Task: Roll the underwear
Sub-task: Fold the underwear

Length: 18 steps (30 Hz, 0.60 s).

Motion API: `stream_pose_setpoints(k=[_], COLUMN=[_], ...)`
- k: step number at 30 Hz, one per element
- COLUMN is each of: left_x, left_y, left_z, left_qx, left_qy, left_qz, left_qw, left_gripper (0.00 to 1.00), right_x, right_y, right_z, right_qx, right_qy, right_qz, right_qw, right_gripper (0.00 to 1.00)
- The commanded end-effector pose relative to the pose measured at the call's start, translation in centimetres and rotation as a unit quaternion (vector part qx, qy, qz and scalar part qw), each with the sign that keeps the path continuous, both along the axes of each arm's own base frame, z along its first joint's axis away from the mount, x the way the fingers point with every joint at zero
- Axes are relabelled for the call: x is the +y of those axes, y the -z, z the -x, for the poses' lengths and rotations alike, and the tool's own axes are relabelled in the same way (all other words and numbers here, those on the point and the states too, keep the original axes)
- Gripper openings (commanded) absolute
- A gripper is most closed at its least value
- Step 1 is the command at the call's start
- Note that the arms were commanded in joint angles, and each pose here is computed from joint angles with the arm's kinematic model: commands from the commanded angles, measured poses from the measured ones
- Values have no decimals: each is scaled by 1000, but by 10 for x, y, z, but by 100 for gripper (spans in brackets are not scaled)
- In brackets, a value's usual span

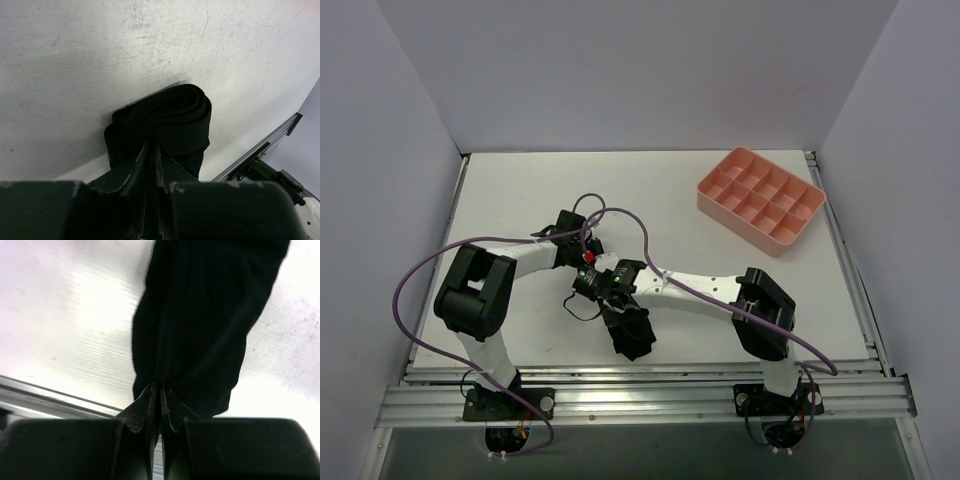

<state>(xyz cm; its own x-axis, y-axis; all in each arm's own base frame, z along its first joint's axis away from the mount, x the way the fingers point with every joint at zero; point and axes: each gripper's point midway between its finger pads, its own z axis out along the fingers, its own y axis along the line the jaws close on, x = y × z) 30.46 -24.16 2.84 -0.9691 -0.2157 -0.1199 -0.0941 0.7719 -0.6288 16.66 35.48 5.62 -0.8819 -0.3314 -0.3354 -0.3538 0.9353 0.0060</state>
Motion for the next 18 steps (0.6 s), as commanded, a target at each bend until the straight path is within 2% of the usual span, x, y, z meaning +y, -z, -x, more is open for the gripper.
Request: stream_pose_setpoints(k=[1, 10, 13, 15, 18], left_x=[9, 16, 19, 20, 20], left_y=[18, 30, 32, 31, 26], left_z=[-7, -3, -3, -5, -11], left_qx=[-6, 1, 3, 2, -5], left_qy=[0, -3, -3, 0, 2], left_qz=[-33, -49, -53, -57, -64], left_qw=[999, 999, 999, 998, 998], left_gripper=[20, 19, 20, 19, 19], right_x=[1, 28, 24, 23, 23], right_y=[-4, 21, 36, 36, 24], right_z=[4, 22, 29, 30, 28], right_qx=[10, 63, 81, 80, 74], right_qy=[-17, -26, -23, -23, -22], right_qz=[19, -43, -33, -34, -40], right_qw=[1000, 997, 996, 996, 996], right_gripper=[0, 0, 0, 3, 13])
